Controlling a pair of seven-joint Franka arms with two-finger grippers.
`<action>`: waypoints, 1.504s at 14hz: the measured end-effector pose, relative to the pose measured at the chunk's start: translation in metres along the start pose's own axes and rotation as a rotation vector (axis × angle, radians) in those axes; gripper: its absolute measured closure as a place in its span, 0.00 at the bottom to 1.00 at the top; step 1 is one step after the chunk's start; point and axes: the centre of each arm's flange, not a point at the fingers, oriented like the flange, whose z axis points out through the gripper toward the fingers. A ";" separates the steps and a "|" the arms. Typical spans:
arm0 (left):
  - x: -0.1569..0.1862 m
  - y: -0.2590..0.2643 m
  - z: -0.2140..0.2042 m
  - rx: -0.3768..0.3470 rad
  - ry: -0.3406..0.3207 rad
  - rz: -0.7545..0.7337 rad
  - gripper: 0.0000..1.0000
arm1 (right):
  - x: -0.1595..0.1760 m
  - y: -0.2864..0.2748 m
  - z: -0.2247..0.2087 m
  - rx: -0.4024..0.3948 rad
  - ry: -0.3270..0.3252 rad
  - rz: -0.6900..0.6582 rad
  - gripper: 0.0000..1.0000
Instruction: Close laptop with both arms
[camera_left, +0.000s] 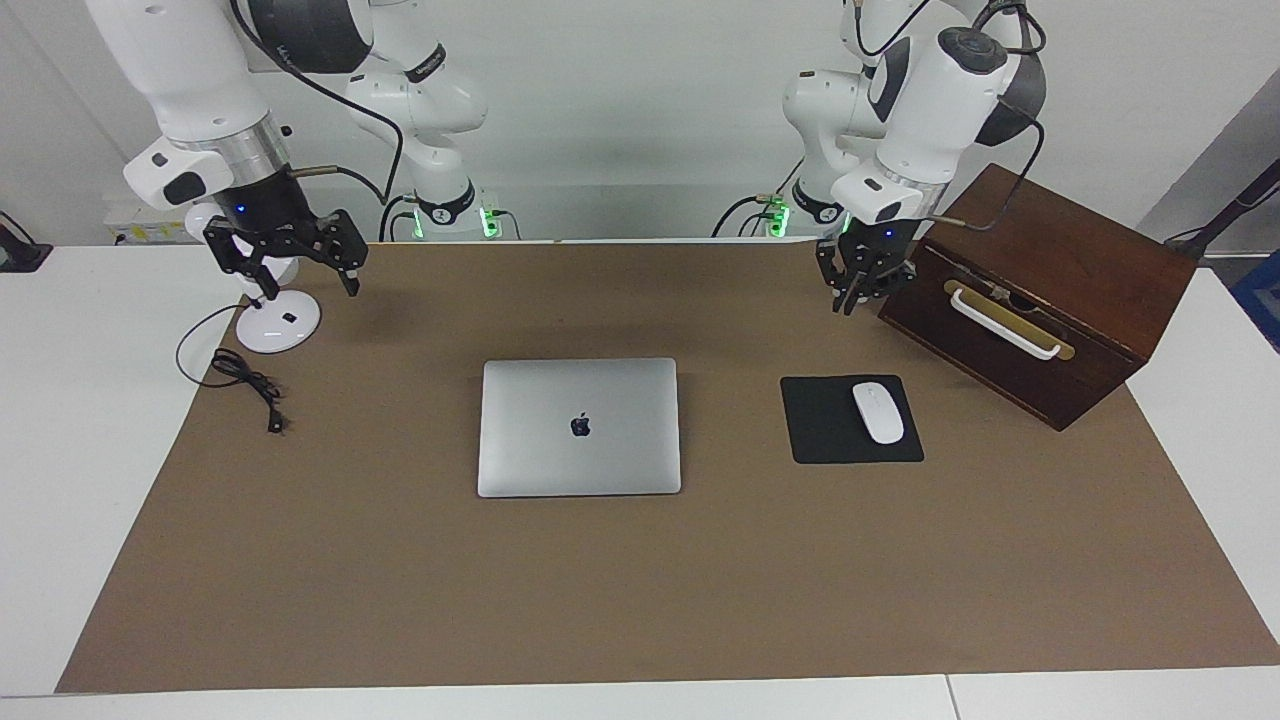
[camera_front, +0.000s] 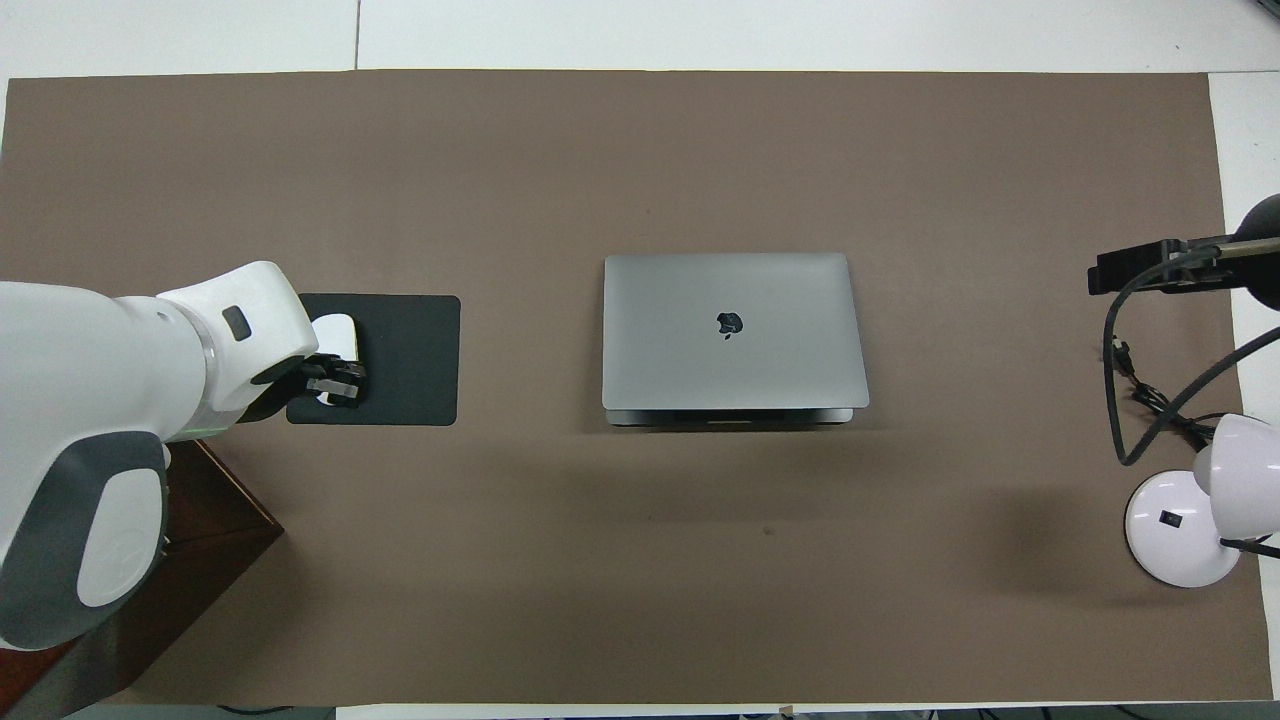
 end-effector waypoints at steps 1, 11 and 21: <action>0.001 -0.007 -0.008 0.009 -0.001 -0.010 0.58 | -0.001 0.000 0.000 0.000 -0.007 0.000 0.00; 0.000 -0.069 -0.076 0.090 -0.037 -0.105 0.00 | -0.004 0.001 -0.005 0.000 -0.004 0.002 0.00; 0.016 -0.101 -0.115 0.089 -0.095 -0.167 0.00 | -0.005 0.001 -0.006 0.000 -0.003 0.002 0.00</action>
